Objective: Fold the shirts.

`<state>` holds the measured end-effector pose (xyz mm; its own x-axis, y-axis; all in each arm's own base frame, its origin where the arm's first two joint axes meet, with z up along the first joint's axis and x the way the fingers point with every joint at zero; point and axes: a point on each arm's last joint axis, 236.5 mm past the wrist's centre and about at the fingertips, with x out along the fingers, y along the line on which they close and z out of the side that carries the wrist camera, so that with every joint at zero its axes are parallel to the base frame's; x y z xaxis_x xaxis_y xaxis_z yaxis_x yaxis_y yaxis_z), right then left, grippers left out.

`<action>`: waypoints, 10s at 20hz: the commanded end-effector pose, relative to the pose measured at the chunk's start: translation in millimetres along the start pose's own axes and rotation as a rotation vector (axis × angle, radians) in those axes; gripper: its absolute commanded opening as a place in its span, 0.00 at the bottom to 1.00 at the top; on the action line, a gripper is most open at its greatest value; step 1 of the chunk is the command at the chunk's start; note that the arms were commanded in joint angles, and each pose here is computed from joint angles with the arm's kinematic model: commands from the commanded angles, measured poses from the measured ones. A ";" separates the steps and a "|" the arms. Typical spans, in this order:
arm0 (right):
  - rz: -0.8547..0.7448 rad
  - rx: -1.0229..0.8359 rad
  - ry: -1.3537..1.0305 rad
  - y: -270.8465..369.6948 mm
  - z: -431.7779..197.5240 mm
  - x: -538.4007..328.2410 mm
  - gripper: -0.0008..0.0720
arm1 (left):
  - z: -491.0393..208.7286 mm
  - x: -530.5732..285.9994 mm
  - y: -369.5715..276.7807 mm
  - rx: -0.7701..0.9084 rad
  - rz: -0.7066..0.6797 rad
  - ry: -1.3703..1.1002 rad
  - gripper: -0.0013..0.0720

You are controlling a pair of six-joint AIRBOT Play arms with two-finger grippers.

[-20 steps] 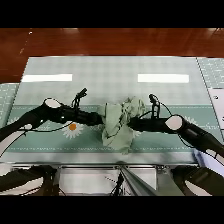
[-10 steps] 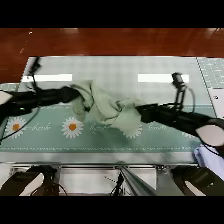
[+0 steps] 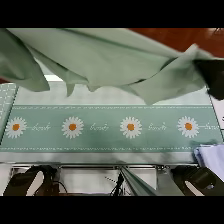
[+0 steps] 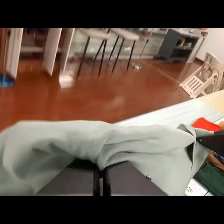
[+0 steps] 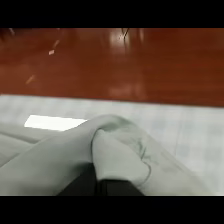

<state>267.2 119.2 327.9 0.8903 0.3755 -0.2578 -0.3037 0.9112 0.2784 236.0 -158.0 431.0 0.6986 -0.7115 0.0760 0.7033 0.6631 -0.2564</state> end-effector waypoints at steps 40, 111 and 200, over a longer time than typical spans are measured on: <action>-0.189 -0.148 0.768 -142.0 -187.6 285.1 0.05 | -421.7 -21.6 121.6 -0.910 0.202 0.834 0.06; -0.143 0.160 0.424 -80.4 -40.2 -32.7 0.05 | -213.5 3.1 47.5 -0.521 -0.041 0.784 0.06; -0.178 -0.200 -0.401 -3.3 158.2 -139.8 0.05 | 80.5 -99.9 -113.0 0.207 0.185 -0.472 0.06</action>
<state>217.8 33.6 483.9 0.9897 0.1401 0.0283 -0.1416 0.9880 0.0612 128.3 -131.6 509.5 0.7930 -0.4338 0.4277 0.5615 0.7928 -0.2369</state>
